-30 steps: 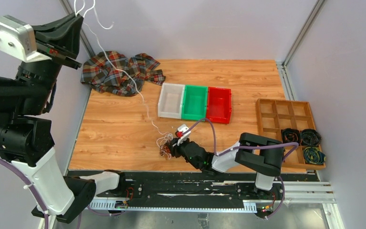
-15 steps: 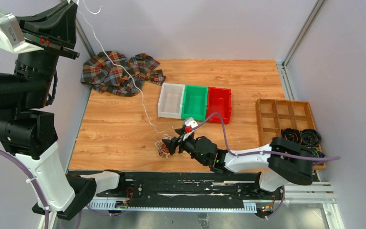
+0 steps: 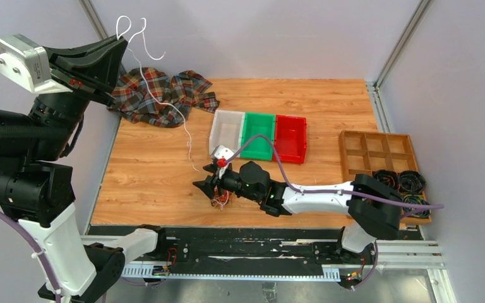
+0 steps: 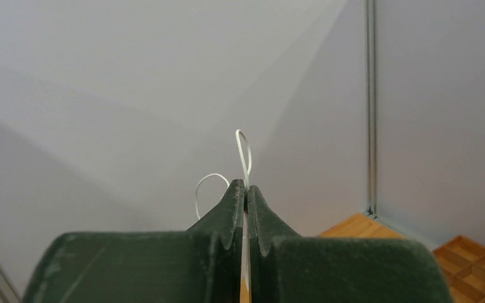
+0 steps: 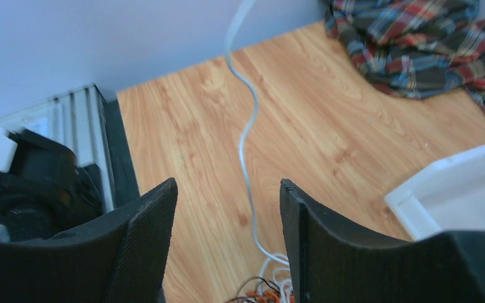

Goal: Untangle the cables
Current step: Untie the cable.

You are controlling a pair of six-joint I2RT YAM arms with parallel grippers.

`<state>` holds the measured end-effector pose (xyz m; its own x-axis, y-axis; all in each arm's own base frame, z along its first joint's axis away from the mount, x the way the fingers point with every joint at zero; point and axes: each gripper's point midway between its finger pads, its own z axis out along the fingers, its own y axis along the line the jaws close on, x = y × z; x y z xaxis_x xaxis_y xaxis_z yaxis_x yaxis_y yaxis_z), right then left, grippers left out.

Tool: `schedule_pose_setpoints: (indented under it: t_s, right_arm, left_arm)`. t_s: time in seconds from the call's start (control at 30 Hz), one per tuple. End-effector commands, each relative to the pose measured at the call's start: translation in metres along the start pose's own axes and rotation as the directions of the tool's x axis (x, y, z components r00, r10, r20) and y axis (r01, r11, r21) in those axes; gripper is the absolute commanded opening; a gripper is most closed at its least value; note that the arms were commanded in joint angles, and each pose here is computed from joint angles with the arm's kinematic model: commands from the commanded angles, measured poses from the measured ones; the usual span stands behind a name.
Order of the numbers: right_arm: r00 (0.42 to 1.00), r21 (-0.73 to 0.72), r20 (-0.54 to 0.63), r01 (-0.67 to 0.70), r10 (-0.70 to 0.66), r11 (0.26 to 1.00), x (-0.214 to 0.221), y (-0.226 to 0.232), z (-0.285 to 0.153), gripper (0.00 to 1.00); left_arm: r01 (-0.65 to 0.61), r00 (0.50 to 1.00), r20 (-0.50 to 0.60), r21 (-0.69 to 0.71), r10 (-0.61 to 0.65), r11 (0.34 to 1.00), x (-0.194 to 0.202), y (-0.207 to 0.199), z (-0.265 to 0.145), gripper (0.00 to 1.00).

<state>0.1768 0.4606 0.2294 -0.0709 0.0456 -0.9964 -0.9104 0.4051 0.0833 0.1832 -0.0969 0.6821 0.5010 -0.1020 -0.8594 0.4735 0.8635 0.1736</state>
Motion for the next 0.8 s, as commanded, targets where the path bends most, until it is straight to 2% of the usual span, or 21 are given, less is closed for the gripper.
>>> schedule_pose_setpoints:
  t_s: [0.0, 0.07, 0.2, 0.4, 0.53, 0.63, 0.77]
  right_arm:
    - [0.994, -0.044, -0.105, 0.029, -0.033, 0.999, 0.029, -0.009, 0.006, 0.49]
    - [0.996, -0.024, -0.084, 0.042, -0.044, 0.999, 0.022, -0.015, 0.004, 0.27]
    - [0.992, 0.001, -0.036, 0.118, -0.118, 0.993, -0.01, -0.022, 0.0, 0.01]
    - [0.987, 0.02, 0.056, 0.152, -0.153, 0.988, -0.066, -0.03, -0.01, 0.0]
    - [0.977, 0.045, 0.144, 0.152, -0.157, 0.987, -0.109, -0.035, -0.02, 0.01]
    - [0.968, 0.042, 0.197, 0.148, -0.154, 0.988, -0.136, -0.033, -0.025, 0.01]
    - [0.957, 0.037, 0.246, 0.152, -0.156, 0.988, -0.165, -0.03, -0.028, 0.01]
  left_arm:
    - [-0.034, 0.999, -0.017, 0.024, 0.035, 0.999, 0.001, -0.006, -0.007, 0.0]
    - [-0.029, 0.999, -0.04, 0.026, 0.03, 0.999, 0.008, -0.006, -0.01, 0.0]
    - [-0.004, 0.994, -0.107, 0.044, 0.008, 0.999, 0.034, -0.013, -0.02, 0.0]
    - [0.025, 0.969, -0.247, 0.046, -0.012, 0.999, 0.086, -0.019, -0.042, 0.0]
    - [0.072, 0.934, -0.355, 0.073, -0.042, 0.995, 0.137, -0.034, -0.069, 0.0]
    - [0.146, 0.888, -0.453, 0.112, -0.08, 0.983, 0.185, -0.052, -0.094, 0.0]
    - [0.278, 0.832, -0.53, 0.147, -0.161, 0.949, 0.222, -0.078, -0.118, 0.0]
